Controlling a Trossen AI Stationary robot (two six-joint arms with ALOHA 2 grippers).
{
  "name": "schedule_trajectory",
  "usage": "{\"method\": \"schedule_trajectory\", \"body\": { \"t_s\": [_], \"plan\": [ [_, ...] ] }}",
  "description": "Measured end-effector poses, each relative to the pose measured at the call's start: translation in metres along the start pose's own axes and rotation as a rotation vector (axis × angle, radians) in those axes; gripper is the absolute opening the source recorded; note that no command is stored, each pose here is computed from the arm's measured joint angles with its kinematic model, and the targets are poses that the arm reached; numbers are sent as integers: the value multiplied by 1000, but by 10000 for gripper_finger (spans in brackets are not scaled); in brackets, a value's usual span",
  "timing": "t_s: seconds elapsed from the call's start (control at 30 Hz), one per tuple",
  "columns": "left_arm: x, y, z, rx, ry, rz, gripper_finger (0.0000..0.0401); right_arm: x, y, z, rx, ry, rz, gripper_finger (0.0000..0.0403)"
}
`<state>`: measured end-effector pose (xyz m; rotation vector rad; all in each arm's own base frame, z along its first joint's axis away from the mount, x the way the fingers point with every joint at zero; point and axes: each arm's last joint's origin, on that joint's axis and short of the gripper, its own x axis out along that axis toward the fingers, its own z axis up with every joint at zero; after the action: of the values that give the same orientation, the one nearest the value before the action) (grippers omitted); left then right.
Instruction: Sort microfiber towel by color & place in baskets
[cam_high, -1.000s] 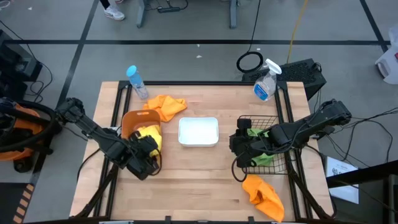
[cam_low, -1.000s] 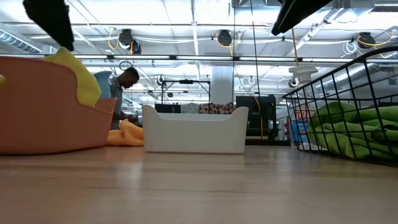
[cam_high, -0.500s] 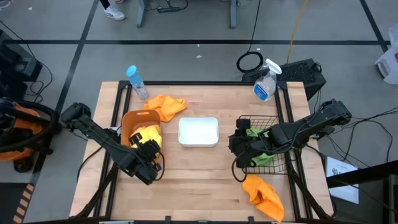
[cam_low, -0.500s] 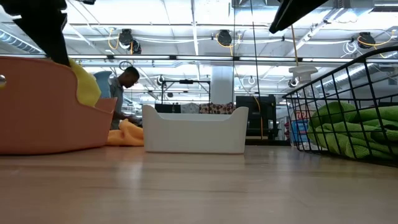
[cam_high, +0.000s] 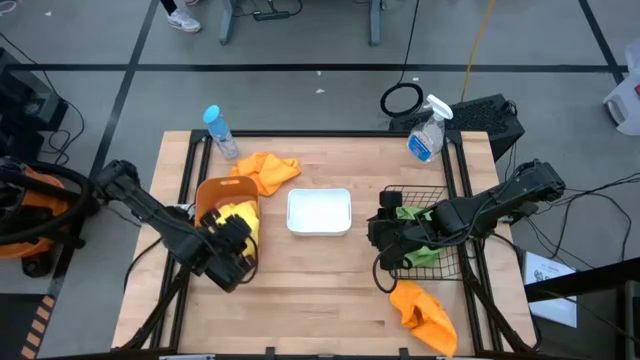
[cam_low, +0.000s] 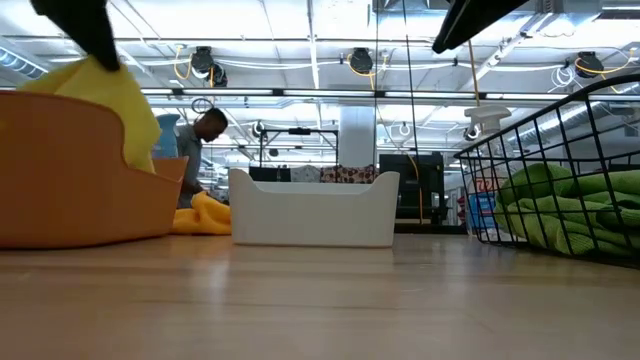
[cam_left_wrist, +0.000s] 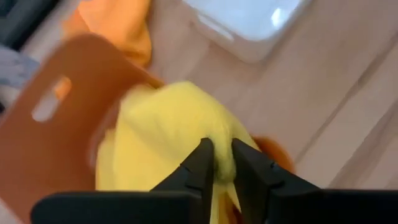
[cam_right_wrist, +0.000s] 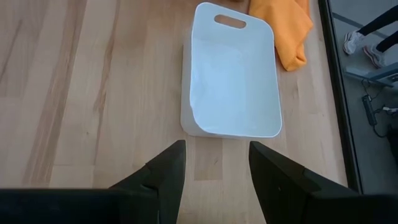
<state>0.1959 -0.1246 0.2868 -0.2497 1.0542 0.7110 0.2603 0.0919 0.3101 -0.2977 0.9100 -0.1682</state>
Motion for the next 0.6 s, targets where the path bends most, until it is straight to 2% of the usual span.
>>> {"method": "schedule_trajectory", "body": {
  "t_s": [0.2, 0.4, 0.6],
  "plan": [
    [0, 12, 8, -10, -11, 27, 104, 0, 0, 1, -4, -7, 1, 168],
    [12, 6, 6, 2, 16, -10, 167, 0, 0, 1, -4, -6, 1, 168],
    [29, 6, 3, -106, -12, 20, 220, 0, 0, 1, -8, -6, 1, 168]
  ]
}}
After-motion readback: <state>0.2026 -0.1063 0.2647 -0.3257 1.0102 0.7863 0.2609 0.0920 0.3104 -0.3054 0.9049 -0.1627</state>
